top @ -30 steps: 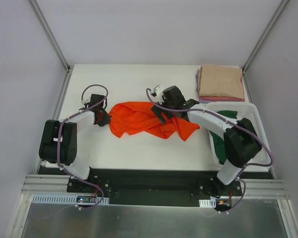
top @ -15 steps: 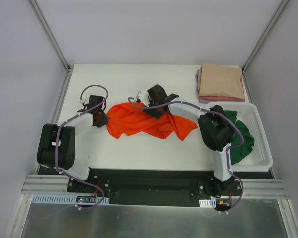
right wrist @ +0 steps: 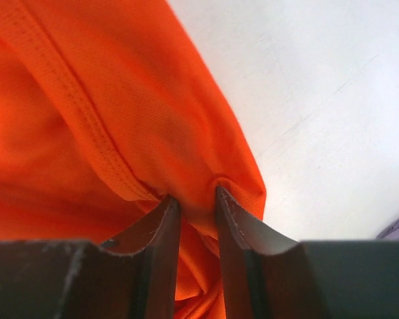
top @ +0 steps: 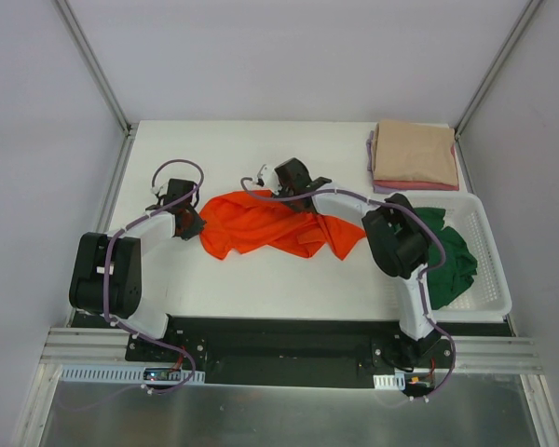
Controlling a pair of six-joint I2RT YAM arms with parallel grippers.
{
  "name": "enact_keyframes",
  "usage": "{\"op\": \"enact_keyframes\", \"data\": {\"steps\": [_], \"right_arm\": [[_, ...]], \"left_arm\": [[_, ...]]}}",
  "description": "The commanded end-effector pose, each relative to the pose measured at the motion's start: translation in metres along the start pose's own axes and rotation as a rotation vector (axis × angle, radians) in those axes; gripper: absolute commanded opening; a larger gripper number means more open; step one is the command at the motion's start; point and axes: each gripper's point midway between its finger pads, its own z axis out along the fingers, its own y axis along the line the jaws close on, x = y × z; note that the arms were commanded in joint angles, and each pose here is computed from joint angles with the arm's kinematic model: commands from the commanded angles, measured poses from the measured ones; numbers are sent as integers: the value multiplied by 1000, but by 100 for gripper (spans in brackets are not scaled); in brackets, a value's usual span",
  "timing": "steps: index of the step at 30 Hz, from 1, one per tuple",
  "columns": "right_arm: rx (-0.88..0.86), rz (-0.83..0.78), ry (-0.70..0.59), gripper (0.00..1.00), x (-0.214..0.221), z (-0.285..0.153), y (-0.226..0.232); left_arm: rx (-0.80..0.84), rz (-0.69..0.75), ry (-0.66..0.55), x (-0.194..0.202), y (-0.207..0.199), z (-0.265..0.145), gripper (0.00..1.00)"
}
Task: Fold and stack the t-shirts
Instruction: Flatten out the tshirt
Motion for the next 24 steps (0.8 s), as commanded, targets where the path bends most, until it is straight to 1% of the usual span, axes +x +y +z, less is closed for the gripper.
{"op": "enact_keyframes", "data": {"steps": [1,3,6,7,12,15,18,20,22,24], "right_arm": [[87,105,-91,29,-28,-13,-36],[79,127,-114,26,-32,-20,-40],[58,173,-151,15,-37,-29,-45],[54,181,-154,13,-37,-30,-47],[44,254,-182,8,-40,-46,-58],[57,274,-198,6,-46,-70,-69],[81,278,-228,3,-53,-109,-81],[100,277,-252,2,-55,-140,-90],[119,287,-289,1,-57,-176,-97],[133,303,-329,0,-56,-220,-102]], "left_arm": [[-23,22,-23,-8,4,-2,0],[-23,25,-25,-9,4,-2,0],[-19,23,-27,-10,2,-2,0],[-19,23,-27,-10,2,-2,0],[-10,26,-49,-18,-2,-6,0],[21,27,-78,-28,-10,-15,0],[85,19,-134,-47,-26,-38,0],[127,-11,-207,-63,-33,-62,0],[180,-33,-303,-81,-37,-94,0],[261,-41,-410,-98,-44,-136,0]]}}
